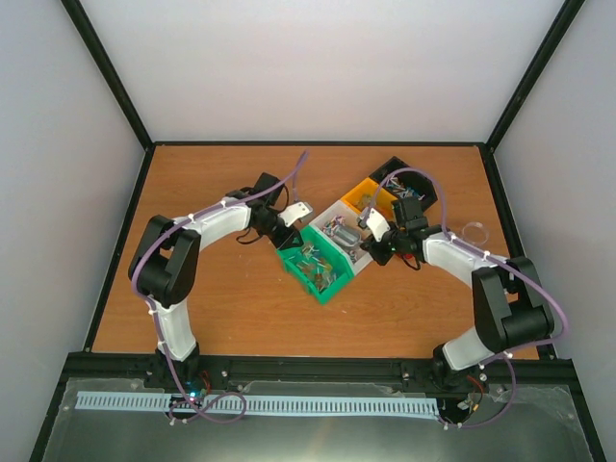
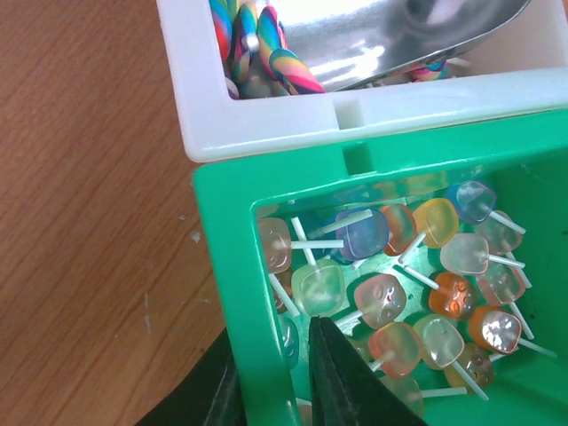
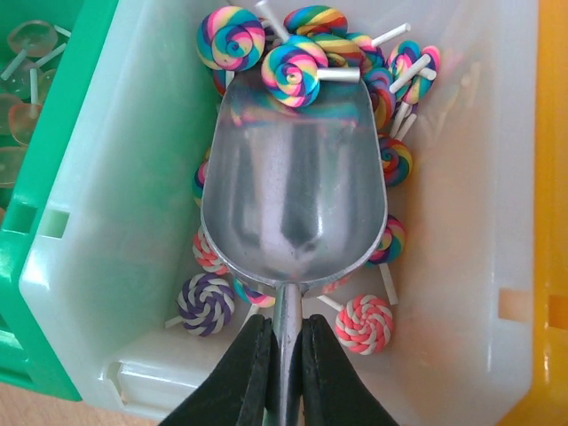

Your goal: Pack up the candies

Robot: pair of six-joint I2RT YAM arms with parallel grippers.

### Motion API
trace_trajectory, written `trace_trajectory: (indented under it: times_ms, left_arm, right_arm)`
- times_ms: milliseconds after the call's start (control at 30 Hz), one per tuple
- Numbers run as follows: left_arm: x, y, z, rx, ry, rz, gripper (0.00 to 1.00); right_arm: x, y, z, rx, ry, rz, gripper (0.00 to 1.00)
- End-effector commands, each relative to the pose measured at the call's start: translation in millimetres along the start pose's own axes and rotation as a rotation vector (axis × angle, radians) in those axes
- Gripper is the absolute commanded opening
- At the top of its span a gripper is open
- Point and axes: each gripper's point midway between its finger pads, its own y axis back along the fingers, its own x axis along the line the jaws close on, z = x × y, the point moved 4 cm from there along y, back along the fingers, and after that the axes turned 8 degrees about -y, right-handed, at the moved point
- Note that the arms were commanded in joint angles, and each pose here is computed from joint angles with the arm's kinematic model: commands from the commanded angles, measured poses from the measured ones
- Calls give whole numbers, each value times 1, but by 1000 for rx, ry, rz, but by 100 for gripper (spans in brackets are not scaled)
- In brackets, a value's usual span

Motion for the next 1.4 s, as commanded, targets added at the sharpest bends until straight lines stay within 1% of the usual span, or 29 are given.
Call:
trace_trajectory:
  times_ms: [0,167,233,367,433,567,867,967,1067,1167,1267,1367]
  left_arm:
    - [-22,1,20,-57,-161,-100,1]
    - [-19,4,21,-66,-116,-97,1]
    - [-16,5,22,-74,-98,-101,1]
    - [-8,10,24,-87,-61,-100,1]
    - [-4,13,24,-92,-43,-100,1]
    - [2,17,19,-91,-23,-80,1]
    - [13,22,13,-96,28,-63,1]
    - [18,25,13,-102,46,-52,1]
    - [21,26,12,-103,65,-46,1]
    - [26,27,9,-95,78,-24,1]
    - [30,29,7,-91,89,-7,1]
    - [33,32,7,-94,93,9,1]
  right_arm:
    - [5,-1,23,-141,68,44,3]
    - [4,27,30,-275,74,35,3]
    - [4,31,28,-296,77,40,3]
    - [6,33,25,-311,78,55,3]
    - [-4,39,20,-317,57,37,3]
    - [-5,42,10,-316,57,45,3]
    - [-4,44,-8,-308,89,72,3]
    - [-6,49,-12,-326,90,83,3]
    - [-7,58,-12,-361,105,108,3]
    - [-1,68,-10,-392,159,163,3]
    - [4,77,-5,-386,182,193,3]
    - [6,89,-1,-367,173,229,3]
